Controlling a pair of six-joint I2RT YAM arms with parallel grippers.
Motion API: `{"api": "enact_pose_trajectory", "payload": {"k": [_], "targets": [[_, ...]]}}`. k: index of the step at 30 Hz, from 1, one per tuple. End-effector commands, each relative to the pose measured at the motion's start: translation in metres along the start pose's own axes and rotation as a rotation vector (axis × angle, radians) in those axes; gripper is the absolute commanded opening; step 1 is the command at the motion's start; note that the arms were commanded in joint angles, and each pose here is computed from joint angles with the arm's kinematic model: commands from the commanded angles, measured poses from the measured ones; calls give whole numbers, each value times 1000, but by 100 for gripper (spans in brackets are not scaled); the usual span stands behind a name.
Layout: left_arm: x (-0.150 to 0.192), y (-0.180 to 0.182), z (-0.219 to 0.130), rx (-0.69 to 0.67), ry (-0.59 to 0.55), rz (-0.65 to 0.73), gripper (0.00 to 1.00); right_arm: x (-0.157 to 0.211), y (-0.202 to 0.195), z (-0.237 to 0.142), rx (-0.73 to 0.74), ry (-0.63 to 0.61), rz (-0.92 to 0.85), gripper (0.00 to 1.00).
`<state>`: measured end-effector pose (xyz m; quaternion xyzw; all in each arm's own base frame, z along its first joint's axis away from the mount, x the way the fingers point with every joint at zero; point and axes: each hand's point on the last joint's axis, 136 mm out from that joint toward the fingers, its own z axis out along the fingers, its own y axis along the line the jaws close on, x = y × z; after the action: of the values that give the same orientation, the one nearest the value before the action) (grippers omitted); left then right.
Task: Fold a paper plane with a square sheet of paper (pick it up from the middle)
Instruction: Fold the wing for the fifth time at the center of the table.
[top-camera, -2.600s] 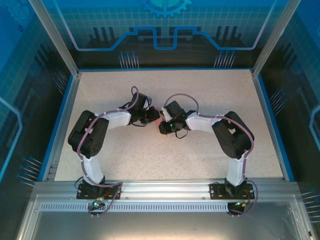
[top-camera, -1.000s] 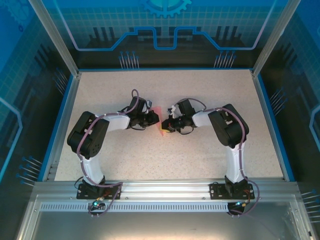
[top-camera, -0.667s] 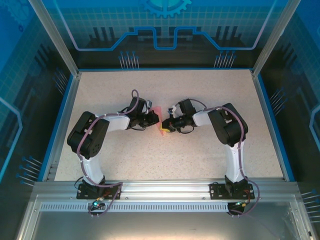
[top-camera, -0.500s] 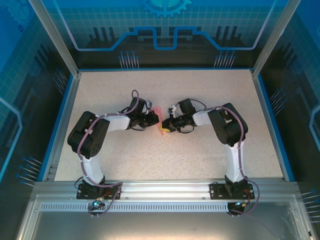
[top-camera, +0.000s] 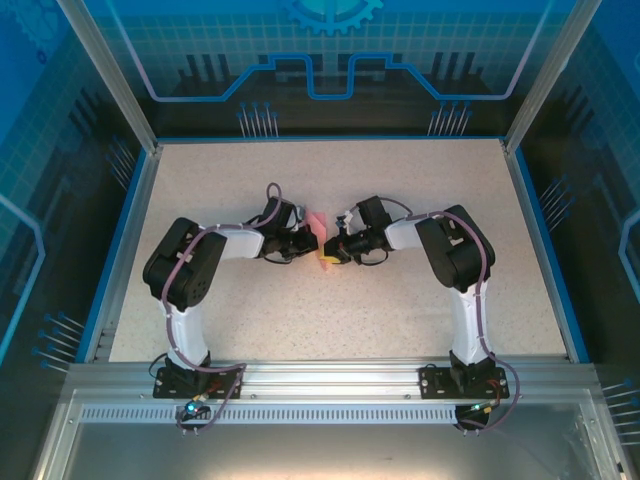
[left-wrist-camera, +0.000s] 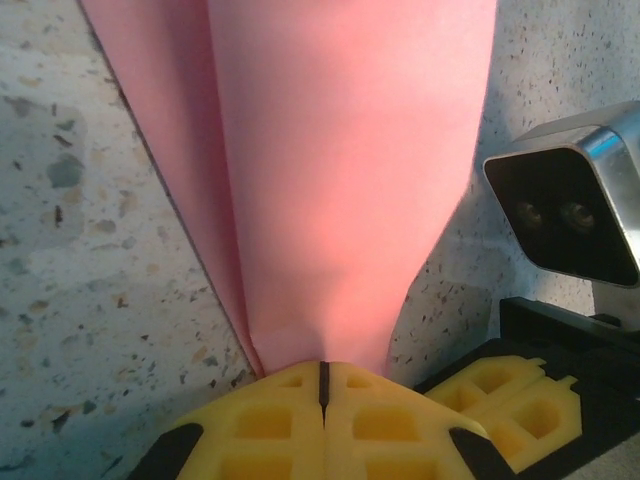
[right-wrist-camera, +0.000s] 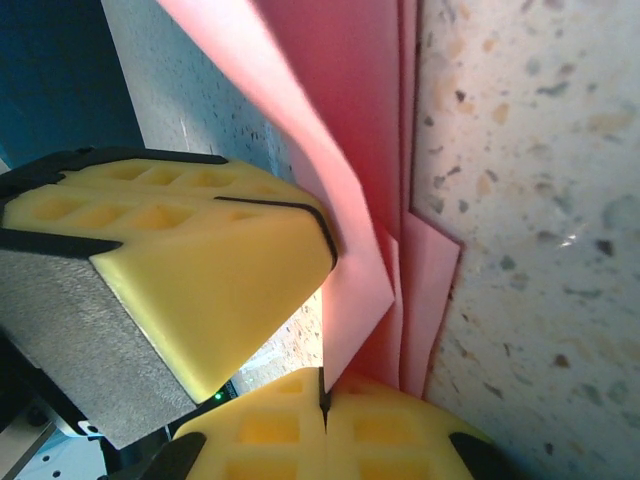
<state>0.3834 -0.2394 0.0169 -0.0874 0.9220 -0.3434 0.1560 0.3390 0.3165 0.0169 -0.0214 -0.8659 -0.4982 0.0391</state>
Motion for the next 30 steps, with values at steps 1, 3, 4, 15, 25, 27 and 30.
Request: {"api": "enact_pose_trajectory", "payload": {"k": [1, 3, 4, 15, 25, 27, 30], "targets": [[5, 25, 6, -119, 25, -17, 6, 5, -44, 6, 116, 4, 119, 0], [7, 29, 7, -159, 38, -17, 7, 3, -41, 4, 122, -2, 106, 0], [9, 32, 7, -178, 44, -18, 6, 2, -38, 2, 128, -5, 96, 1], [18, 42, 12, -289, 90, -28, 6, 13, -13, -6, 182, 13, -68, 18], [18, 42, 12, -292, 92, -32, 5, 22, -15, -7, 251, 26, -120, 16], [18, 42, 12, -291, 92, -33, 5, 22, -18, -7, 262, 24, -119, 11], [17, 42, 12, -291, 91, -32, 5, 20, -22, -9, 280, 8, -115, 2]]}}
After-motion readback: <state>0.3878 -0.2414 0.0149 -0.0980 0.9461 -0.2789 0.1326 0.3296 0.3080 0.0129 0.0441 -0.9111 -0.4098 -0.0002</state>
